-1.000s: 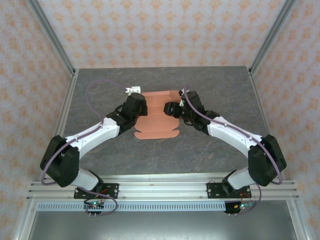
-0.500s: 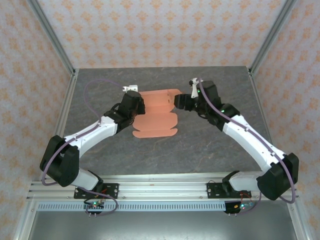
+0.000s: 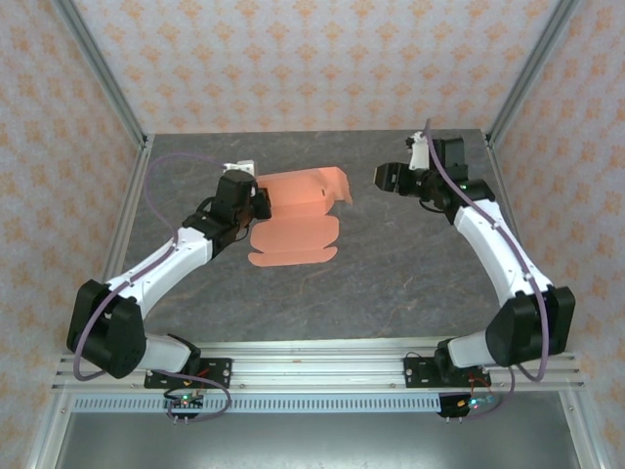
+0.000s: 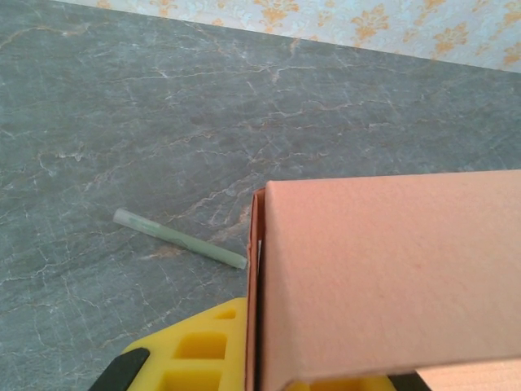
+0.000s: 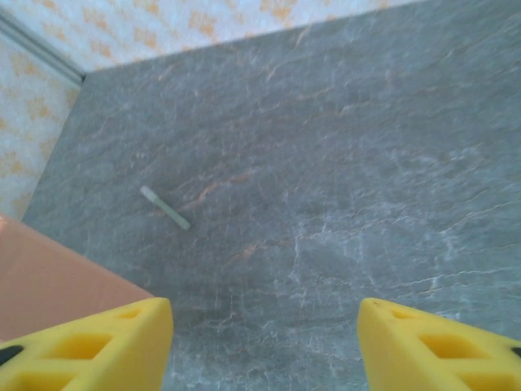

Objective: Fold the paper box

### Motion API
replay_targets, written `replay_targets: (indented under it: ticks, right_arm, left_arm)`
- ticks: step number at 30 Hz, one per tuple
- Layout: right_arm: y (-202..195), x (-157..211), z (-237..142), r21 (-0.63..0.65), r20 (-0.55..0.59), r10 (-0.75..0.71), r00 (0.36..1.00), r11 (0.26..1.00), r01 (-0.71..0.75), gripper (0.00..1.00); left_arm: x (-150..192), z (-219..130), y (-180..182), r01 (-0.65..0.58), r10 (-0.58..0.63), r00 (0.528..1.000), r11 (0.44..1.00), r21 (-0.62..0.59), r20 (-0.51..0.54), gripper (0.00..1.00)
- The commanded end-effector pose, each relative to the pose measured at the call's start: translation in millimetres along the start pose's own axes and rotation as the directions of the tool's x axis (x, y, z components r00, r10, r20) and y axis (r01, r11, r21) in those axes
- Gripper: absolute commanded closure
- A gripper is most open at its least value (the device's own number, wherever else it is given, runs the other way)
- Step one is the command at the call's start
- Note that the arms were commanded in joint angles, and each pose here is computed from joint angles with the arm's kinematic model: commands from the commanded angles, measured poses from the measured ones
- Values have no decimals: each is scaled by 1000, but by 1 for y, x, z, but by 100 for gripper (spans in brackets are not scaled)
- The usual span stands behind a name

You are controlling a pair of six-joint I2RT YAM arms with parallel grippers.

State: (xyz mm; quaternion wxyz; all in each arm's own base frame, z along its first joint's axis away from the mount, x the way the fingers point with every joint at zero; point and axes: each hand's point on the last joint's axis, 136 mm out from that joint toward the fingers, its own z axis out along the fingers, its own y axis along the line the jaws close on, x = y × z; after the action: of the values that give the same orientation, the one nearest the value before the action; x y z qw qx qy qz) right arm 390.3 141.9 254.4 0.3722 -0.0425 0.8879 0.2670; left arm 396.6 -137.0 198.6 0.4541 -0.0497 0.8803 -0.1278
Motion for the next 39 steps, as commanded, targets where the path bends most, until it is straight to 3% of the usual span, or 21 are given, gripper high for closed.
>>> replay_targets:
  ticks: [1,8,17,39]
  right_arm:
    - [21,-4,7,-134,-21,-70,997,989,66,41]
    - [42,10,11,-301,-56,-201,978,937,176,42]
    - [70,24,10,-516,-86,-284,955,833,201,42]
    - [97,34,11,-587,-79,-343,936,775,235,41]
  left_arm:
    - [-10,-12,-7,-13,13,1000,999,41,5,100]
    - [-15,-15,-12,-30,30,1000,998,56,1,100]
    - [-22,-20,-16,-43,43,999,997,69,1,100]
    - [-23,-19,-25,-35,36,999,993,110,-11,100]
